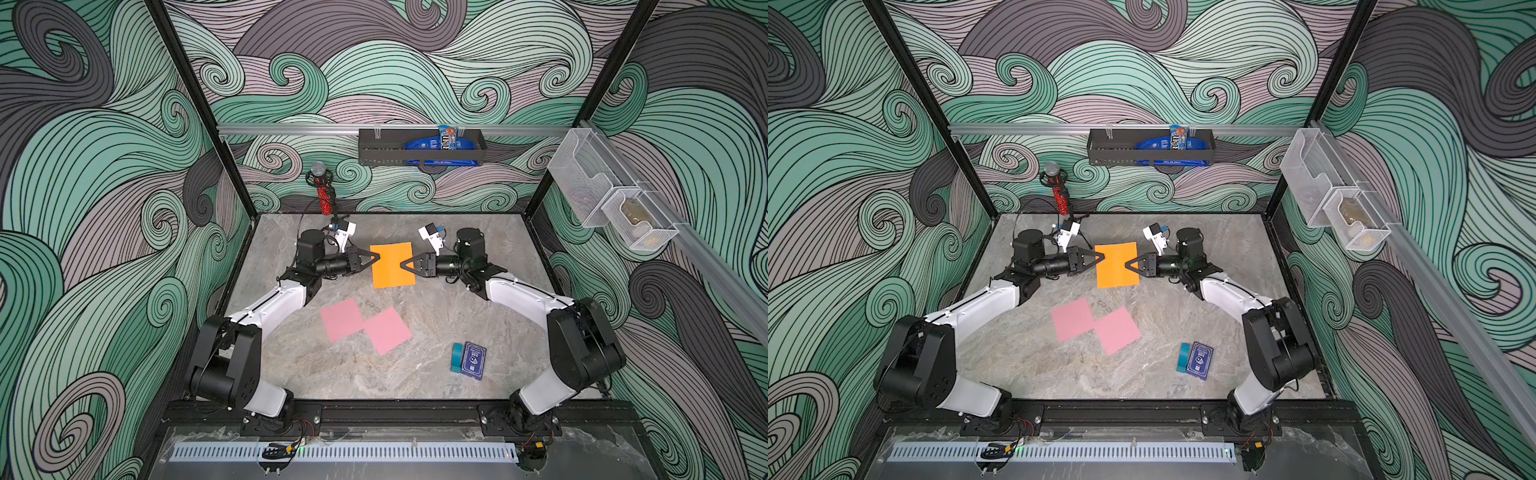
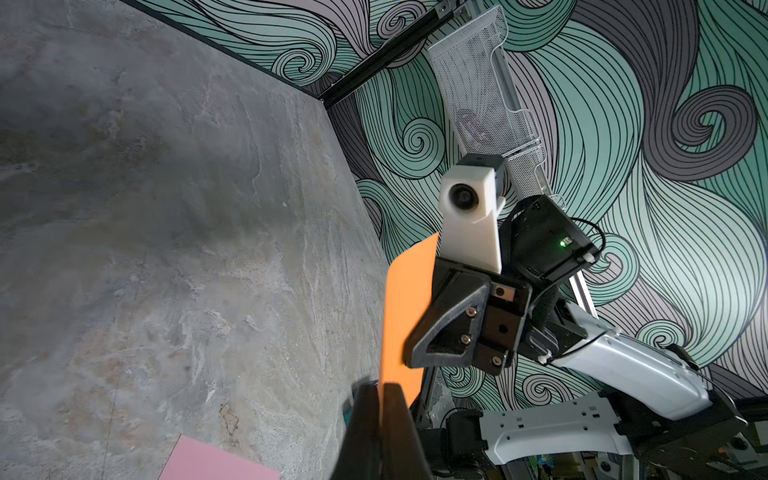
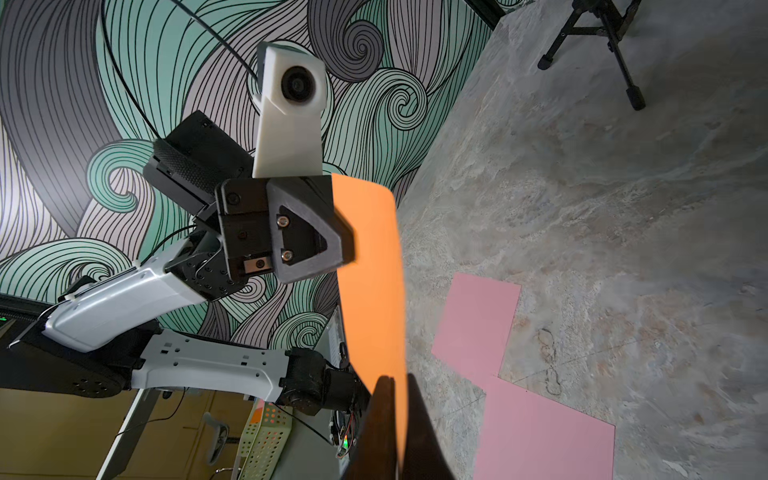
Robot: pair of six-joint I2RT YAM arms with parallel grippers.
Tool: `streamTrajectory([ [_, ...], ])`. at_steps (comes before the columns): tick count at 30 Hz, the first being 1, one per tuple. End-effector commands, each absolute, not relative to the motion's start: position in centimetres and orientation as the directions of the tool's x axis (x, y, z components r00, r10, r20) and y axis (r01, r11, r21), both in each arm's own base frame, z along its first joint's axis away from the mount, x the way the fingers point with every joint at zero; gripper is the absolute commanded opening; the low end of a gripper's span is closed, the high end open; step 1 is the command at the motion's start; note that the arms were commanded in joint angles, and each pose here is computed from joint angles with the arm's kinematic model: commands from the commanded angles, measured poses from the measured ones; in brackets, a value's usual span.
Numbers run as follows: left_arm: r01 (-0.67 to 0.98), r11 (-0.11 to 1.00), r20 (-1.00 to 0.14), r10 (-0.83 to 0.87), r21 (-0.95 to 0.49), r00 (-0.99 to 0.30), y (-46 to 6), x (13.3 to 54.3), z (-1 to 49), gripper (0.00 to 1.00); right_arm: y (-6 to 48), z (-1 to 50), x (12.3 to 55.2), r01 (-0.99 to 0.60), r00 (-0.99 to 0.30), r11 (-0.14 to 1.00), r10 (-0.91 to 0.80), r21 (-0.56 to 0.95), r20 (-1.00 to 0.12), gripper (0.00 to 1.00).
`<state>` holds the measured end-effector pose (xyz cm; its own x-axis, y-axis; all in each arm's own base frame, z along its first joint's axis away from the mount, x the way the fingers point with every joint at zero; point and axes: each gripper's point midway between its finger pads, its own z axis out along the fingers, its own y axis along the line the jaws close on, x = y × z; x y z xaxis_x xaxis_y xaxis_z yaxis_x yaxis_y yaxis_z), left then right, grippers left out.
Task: Fold the square paper along the opposite sides
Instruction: Pick up the paper from the center of the board, then fold the paper.
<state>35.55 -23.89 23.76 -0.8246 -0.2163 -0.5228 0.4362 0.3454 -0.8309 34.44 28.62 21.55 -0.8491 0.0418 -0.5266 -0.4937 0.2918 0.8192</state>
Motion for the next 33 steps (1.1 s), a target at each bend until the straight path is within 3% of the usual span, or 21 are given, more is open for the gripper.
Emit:
streamTrajectory([
  [1,0.477,0.342,-0.562,-0.22,-0.81,-0.797,-23.8,35.5,26.0,0.0,27.9,22.7,35.3,-0.542,-0.811,0.304,0.054,0.783,-0.583,0.3],
  [4,0.484,0.33,-0.565,-0.222,-0.811,-0.795,-23.8,35.1,26.8,0.0,27.2,22.2,36.9,-0.55,-0.787,0.358,0.082,0.755,-0.612,0.41],
  [13,0.537,0.227,-0.58,-0.22,-0.813,-0.785,-24.1,33.2,30.1,0.0,26.1,16.8,40.2,-0.48,-0.794,0.485,0.114,0.731,-0.597,0.42],
  [18,0.552,0.188,-0.582,-0.221,-0.813,-0.782,-24.2,32.8,30.9,0.0,27.5,16.1,38.8,-0.475,-0.824,0.4,0.111,0.784,-0.556,0.44],
  [26,0.541,0.17,-0.567,-0.224,-0.824,-0.793,-24.1,33.1,30.4,0.0,29.6,19.9,35.2,-0.537,-0.822,0.179,0.11,0.824,-0.559,0.45],
  [33,0.522,0.185,-0.554,-0.233,-0.832,-0.8,-23.9,33.5,28.9,0.0,29.4,21.0,34.2,-0.548,-0.819,0.145,0.109,0.824,-0.563,0.43],
])
